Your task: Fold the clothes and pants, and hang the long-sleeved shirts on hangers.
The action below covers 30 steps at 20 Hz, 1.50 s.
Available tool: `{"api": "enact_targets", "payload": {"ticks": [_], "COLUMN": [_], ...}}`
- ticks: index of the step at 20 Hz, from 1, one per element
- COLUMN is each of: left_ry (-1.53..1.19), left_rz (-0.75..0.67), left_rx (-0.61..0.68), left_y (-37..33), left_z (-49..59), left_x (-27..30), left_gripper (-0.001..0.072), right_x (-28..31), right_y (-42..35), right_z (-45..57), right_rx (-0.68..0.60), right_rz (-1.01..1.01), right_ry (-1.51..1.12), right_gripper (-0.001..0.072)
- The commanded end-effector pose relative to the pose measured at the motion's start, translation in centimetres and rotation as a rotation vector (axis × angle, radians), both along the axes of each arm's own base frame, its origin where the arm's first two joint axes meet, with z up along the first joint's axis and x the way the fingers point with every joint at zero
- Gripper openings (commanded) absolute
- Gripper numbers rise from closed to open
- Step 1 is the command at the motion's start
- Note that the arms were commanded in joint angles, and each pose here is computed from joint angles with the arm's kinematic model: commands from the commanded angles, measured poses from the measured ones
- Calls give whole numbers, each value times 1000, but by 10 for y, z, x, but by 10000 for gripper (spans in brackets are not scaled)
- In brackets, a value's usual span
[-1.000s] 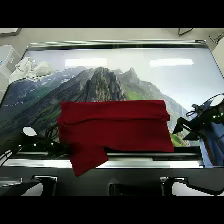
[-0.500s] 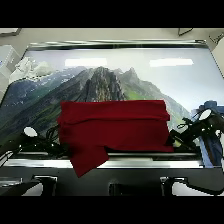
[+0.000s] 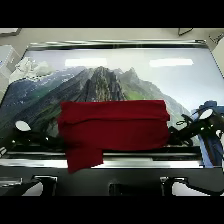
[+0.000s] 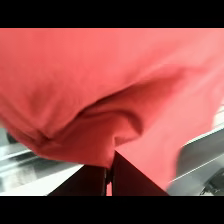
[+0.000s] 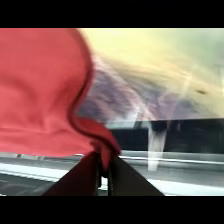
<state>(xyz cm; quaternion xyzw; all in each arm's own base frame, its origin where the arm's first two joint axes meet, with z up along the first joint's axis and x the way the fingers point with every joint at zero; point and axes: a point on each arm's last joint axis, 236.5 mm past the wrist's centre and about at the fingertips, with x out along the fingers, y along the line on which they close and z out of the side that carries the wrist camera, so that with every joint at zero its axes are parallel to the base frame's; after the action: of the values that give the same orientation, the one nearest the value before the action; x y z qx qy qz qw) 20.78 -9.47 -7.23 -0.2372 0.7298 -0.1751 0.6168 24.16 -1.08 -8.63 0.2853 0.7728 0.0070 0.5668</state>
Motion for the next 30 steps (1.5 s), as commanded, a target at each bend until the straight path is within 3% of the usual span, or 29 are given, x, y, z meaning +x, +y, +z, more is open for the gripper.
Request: {"api": "enact_targets", "payload": {"ticks": [1, 6, 12, 19, 20, 21, 22, 23, 25, 30], "left_ry": [-126, -309, -271, -181, -168, -150, -136, -132, -161, -262], "left_rz": [3, 62, 16, 18, 7, -6, -11, -9, 15, 29], "left_rx": [62, 115, 93, 79, 74, 68, 62, 58, 63, 32], "left_y": [24, 34, 22, 19, 18, 20, 24, 28, 39, 25], "left_z": [36, 65, 42, 10, 12, 16, 21, 28, 45, 93], "left_x": [45, 142, 224, 233, 229, 224, 219, 216, 217, 219], "left_gripper": [21, 21, 22, 37, 156, 345, 485, 493, 493, 493], "right_x": [44, 147, 208, 215, 212, 206, 201, 195, 180, 183], "right_y": [0, -9, 3, 15, 15, 10, -3, -22, -41, -1], "right_z": [36, 61, 31, 7, 12, 20, 27, 29, 24, -2], "right_rx": [-2, -205, -103, -32, -26, -27, -50, -89, -79, 93], "right_rz": [4, -26, -152, -211, -195, -168, -138, -130, -159, -121], "right_ry": [-136, -411, -457, -415, -403, -385, -375, -355, -298, -253], "right_gripper": [34, 35, 36, 49, 122, 287, 461, 566, 710, 715]}}
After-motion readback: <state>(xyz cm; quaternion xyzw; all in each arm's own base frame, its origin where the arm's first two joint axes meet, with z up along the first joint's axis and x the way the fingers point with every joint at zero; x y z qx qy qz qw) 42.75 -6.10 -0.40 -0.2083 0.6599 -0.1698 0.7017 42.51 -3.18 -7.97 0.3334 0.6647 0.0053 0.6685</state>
